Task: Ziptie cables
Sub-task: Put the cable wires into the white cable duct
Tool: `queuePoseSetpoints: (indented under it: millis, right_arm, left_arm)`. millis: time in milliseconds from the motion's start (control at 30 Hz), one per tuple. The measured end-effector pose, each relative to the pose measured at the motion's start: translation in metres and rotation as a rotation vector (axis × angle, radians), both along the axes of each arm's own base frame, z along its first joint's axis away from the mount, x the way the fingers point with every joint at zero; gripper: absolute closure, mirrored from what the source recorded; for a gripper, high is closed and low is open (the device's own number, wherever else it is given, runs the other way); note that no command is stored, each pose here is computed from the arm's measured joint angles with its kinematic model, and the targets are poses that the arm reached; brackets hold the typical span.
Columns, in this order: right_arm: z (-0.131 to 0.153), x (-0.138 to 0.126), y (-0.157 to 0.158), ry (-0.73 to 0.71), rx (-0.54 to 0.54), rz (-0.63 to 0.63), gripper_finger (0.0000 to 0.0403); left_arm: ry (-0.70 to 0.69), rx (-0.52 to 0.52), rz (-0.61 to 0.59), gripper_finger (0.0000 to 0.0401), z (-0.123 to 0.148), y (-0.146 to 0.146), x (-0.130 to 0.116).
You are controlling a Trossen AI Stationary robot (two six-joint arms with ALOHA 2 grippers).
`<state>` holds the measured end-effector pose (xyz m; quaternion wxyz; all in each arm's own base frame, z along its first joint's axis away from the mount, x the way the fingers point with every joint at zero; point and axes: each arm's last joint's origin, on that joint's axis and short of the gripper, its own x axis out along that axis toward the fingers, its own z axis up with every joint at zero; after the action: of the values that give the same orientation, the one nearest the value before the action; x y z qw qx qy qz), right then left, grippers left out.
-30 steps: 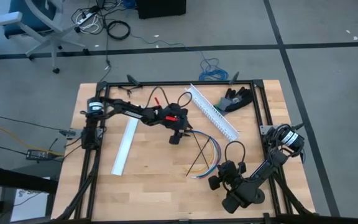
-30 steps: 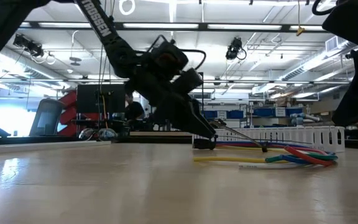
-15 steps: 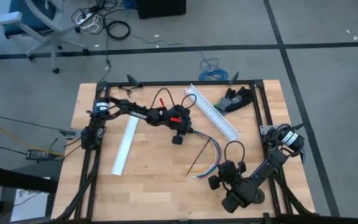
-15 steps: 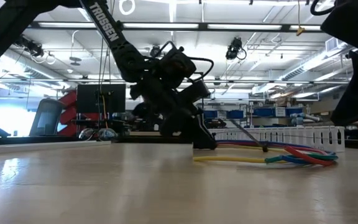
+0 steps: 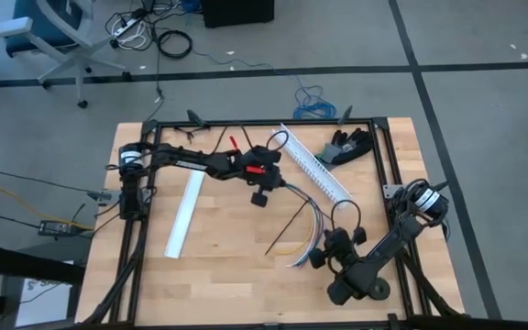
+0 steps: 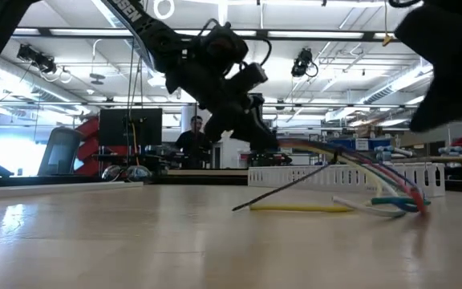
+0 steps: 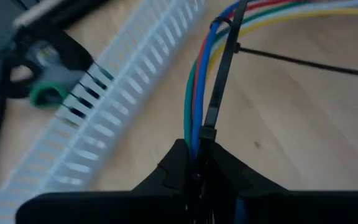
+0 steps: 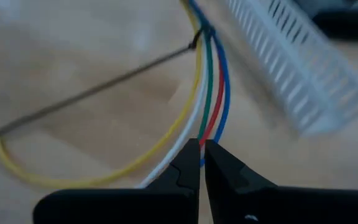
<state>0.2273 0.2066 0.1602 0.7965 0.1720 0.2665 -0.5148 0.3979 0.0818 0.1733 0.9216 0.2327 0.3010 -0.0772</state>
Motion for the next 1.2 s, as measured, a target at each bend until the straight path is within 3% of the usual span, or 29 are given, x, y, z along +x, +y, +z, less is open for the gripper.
queuePoseSetpoints:
  millis: [133,333,500,700,900,1200]
  right_arm:
    - [0.018,0.001,-0.015,0.000,-0.055,-0.007,0.0390]
    - [0.046,0.010,-0.036,-0.138,-0.170,0.050,0.0391]
    - [0.054,0.019,-0.053,-0.111,-0.204,0.040,0.0385]
    - [0.052,0.032,-0.064,-0.132,-0.161,-0.015,0.0400]
    - [0.045,0.052,-0.056,-0.148,-0.078,0.059,0.0402]
    - [0.039,0.061,-0.068,-0.117,-0.018,0.035,0.0403]
  left_arm:
    - [-0.079,0.040,-0.007,0.0360,0.007,0.007,0.003]
    - [-0.115,0.055,-0.018,0.0360,0.010,0.006,0.005]
    - [-0.100,0.053,-0.030,0.0360,0.009,0.003,0.004]
    - [-0.093,0.058,-0.014,0.0360,0.009,0.003,0.004]
    - [-0.128,0.091,0.033,0.0360,0.023,0.008,0.001]
    - [-0.125,0.066,0.004,0.0360,0.039,0.007,-0.008]
